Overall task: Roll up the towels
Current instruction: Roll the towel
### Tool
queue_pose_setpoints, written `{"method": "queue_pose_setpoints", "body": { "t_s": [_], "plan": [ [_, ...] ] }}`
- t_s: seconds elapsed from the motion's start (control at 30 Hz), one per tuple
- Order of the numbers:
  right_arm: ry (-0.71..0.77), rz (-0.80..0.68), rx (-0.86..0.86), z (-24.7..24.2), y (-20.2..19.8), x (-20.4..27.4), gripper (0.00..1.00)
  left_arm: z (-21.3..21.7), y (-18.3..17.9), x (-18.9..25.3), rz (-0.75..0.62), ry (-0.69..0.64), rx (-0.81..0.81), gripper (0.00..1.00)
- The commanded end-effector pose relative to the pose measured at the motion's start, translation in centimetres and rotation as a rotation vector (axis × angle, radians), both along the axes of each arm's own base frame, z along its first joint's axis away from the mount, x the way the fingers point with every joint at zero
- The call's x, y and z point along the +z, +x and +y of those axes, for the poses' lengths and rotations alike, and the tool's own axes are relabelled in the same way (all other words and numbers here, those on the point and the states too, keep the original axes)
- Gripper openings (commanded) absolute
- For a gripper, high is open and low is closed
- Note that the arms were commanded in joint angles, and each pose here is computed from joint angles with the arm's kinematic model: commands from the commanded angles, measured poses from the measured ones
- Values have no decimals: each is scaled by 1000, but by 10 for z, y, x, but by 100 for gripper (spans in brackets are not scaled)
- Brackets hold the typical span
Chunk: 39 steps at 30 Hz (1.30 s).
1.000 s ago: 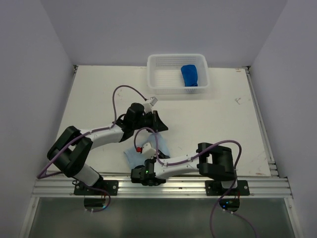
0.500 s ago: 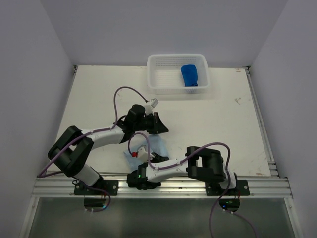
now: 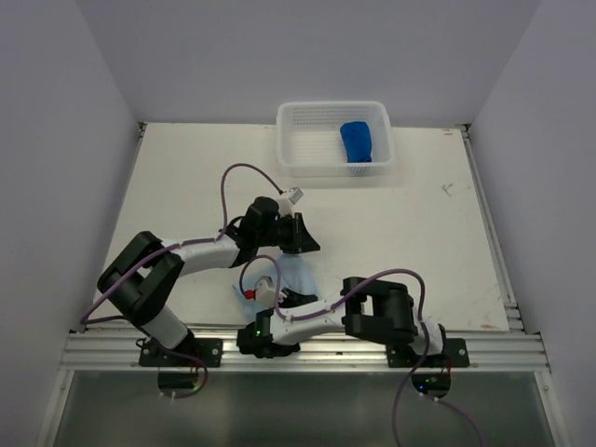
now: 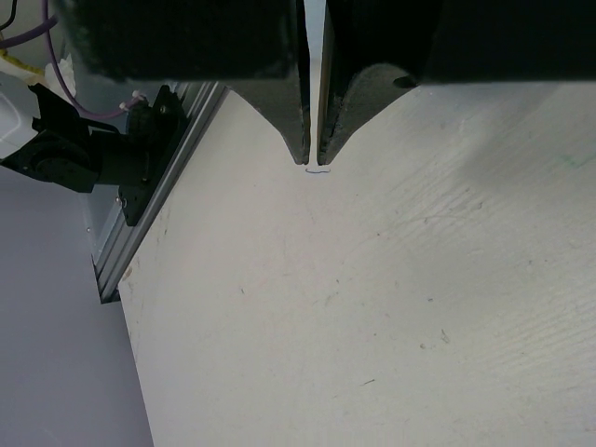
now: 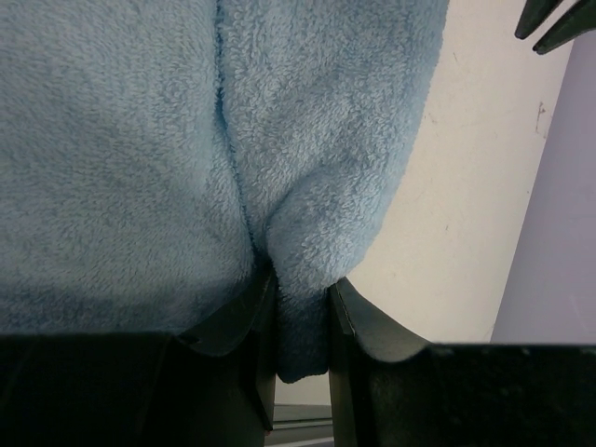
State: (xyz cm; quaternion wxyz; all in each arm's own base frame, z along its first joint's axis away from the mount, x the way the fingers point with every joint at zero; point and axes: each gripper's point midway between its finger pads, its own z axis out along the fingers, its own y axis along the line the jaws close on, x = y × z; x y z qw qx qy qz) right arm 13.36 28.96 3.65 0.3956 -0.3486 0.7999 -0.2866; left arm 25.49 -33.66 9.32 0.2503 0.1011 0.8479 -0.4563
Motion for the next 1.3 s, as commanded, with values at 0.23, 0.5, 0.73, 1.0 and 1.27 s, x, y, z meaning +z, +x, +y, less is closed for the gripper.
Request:
{"method": "queue_pose_setpoints", "body": {
  "t_s": [0.23,0.5,0.73,1.0,1.27],
  "plan": [
    [-90,32,46,11,-5,-11,0,-4,-9,4,-18,-26,-17,11],
    [-135,42,62,12,-6,-14,0,3,-20,-19,16,4,-20,11],
    [-165,47,73,15,-7,-13,0,10,-25,-42,38,41,-16,11],
    [-209,49,93,15,-11,-12,0,25,-21,-61,11,105,16,11],
    [-222,35,101,14,-12,-6,7,46,-11,-77,-21,184,62,10]
  ]
}}
